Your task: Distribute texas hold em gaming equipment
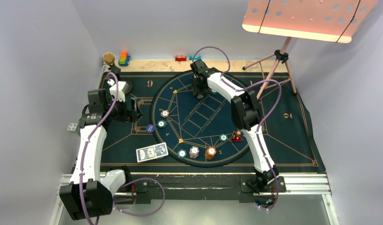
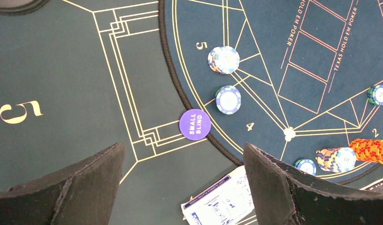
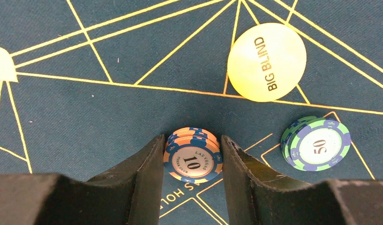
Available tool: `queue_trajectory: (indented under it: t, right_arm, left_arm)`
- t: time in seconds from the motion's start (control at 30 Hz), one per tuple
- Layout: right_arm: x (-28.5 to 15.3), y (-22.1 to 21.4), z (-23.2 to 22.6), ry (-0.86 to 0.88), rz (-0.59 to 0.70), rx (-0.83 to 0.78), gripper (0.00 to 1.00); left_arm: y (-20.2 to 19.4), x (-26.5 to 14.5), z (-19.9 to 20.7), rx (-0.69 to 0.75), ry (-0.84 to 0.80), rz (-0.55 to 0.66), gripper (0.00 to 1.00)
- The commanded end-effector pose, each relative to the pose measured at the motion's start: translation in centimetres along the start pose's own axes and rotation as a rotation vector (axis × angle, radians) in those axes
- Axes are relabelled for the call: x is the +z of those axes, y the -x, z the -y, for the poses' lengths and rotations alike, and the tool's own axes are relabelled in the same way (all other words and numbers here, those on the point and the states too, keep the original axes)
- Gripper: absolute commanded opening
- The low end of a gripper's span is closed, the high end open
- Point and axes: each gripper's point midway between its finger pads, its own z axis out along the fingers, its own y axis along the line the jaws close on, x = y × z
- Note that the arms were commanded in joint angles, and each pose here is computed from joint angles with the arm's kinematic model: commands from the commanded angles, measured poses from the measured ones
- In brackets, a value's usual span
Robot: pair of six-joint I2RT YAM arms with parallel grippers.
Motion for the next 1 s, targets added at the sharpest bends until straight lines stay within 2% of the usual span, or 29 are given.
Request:
queue_trajectory:
  t: [0.0, 0.07, 0.27, 0.4, 0.5, 0.67, 0.8, 0.97]
  right_arm:
    - [-1.5, 3.1, 0.5, -0.009, 0.07, 0.036, 0.0]
    - [-0.9, 2.6, 0.8, -0.025, 0.051, 0.031, 0.01]
    - [-1.1, 2.4, 0.7, -0.014, 0.049, 0.026, 0.55]
    - [-3.0, 3.7, 0.8, -0.011, 0.084, 0.031, 0.7]
    - [-5.7, 4.9, 0.8, -0.007, 0.128, 0.038, 0.76]
    - [-11.7, 4.7, -1.5, 0.056, 0.194, -0.014, 0.79]
    - [-16.1, 0.2, -4.8, 0.131, 0.201, -0.122, 0.87]
    - [-18.2, -9.0, -8.5, 0.28, 0.109, -0.249, 0.92]
  left_arm:
    - [0.8, -0.3, 0.1, 0.029, -0.01, 0.033, 1.0]
    - [0.8, -0.4, 0.1, 0.031, -0.01, 0.035, 1.0]
    - [0.7, -0.3, 0.1, 0.027, -0.012, 0.031, 1.0]
    - [0.8, -0.3, 0.1, 0.026, -0.01, 0.032, 1.0]
    - [0.8, -0.3, 0.1, 0.027, -0.012, 0.034, 1.0]
    - [0.8, -0.4, 0.1, 0.028, -0.01, 0.034, 1.0]
    - [0.7, -0.4, 0.1, 0.03, -0.01, 0.036, 1.0]
    - [0.7, -0.3, 0.1, 0.028, -0.009, 0.033, 1.0]
